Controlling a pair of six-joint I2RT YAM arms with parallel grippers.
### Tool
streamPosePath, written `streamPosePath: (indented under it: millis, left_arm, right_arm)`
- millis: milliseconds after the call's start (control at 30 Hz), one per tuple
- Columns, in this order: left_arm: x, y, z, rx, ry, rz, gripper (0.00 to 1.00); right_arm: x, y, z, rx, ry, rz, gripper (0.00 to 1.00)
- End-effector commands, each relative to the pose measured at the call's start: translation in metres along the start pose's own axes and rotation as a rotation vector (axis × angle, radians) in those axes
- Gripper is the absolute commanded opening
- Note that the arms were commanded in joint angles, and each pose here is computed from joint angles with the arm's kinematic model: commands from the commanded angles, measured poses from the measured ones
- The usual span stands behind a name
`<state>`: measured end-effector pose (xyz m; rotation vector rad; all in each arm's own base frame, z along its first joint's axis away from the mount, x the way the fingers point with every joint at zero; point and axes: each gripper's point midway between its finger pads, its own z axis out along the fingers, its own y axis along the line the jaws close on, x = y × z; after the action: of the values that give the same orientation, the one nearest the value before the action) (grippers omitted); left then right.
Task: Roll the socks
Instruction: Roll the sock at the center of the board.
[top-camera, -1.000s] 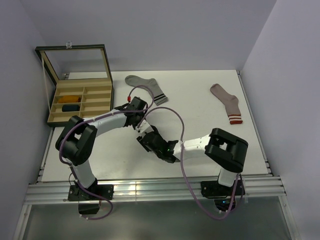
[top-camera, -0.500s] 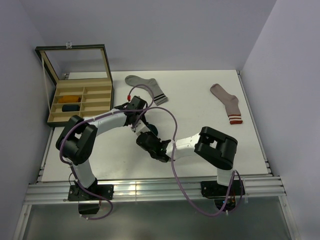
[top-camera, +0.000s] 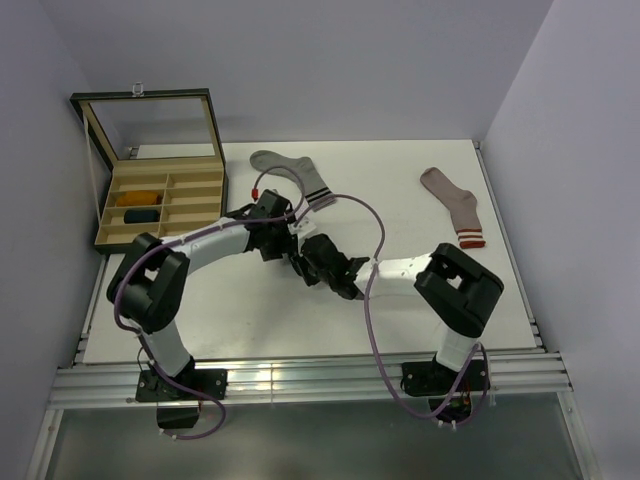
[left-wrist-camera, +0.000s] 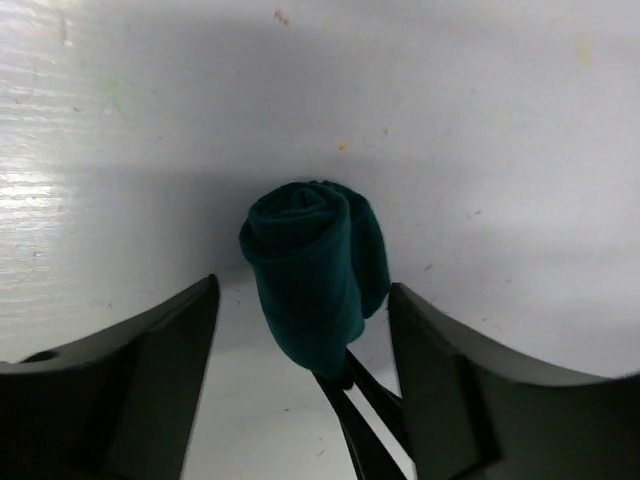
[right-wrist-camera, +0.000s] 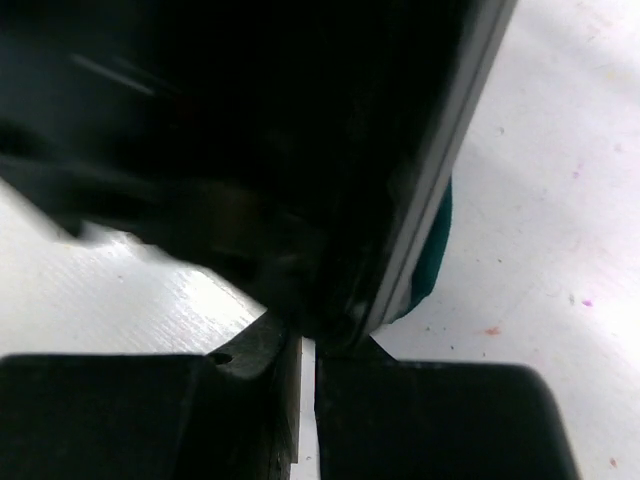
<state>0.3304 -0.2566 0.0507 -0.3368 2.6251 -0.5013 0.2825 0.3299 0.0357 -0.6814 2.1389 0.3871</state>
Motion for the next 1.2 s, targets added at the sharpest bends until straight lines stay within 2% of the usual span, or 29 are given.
streamPosePath:
  millis: [0, 200, 300, 533, 867, 1167]
  left_arm:
    - [-0.040, -0.019, -0.033, 0.107, -0.139, -0.105, 0.78]
    - [-0.060, -0.007, -0.060, 0.162, -0.267, -0.229, 0.87]
    - [-0.054, -0.002, -0.068, 0.215, -0.302, -0.246, 0.88]
    - [-0.024, -0.004, -0.053, 0.309, -0.218, -0.230, 0.84]
    - [0.013, -0.013, -0.023, 0.367, -0.110, -0.218, 0.82]
    - [0.017, -0.007, -0.004, 0.312, -0.134, -0.198, 0.80]
  right_arm:
    - [0.045, 0.006, -0.007, -0.107, 0.171, 0.065, 0.00]
    - [0.050, 0.009, -0.004, -0.276, 0.242, 0.224, 0.00]
    - [0.046, 0.010, -0.008, -0.380, 0.263, 0.321, 0.00]
    - [0.033, 0.002, -0.011, -0.560, 0.281, 0.547, 0.00]
    - [0.046, -0.017, 0.004, -0.613, 0.370, 0.800, 0.00]
    - [0.045, -0.024, 0.011, -0.609, 0.399, 0.846, 0.00]
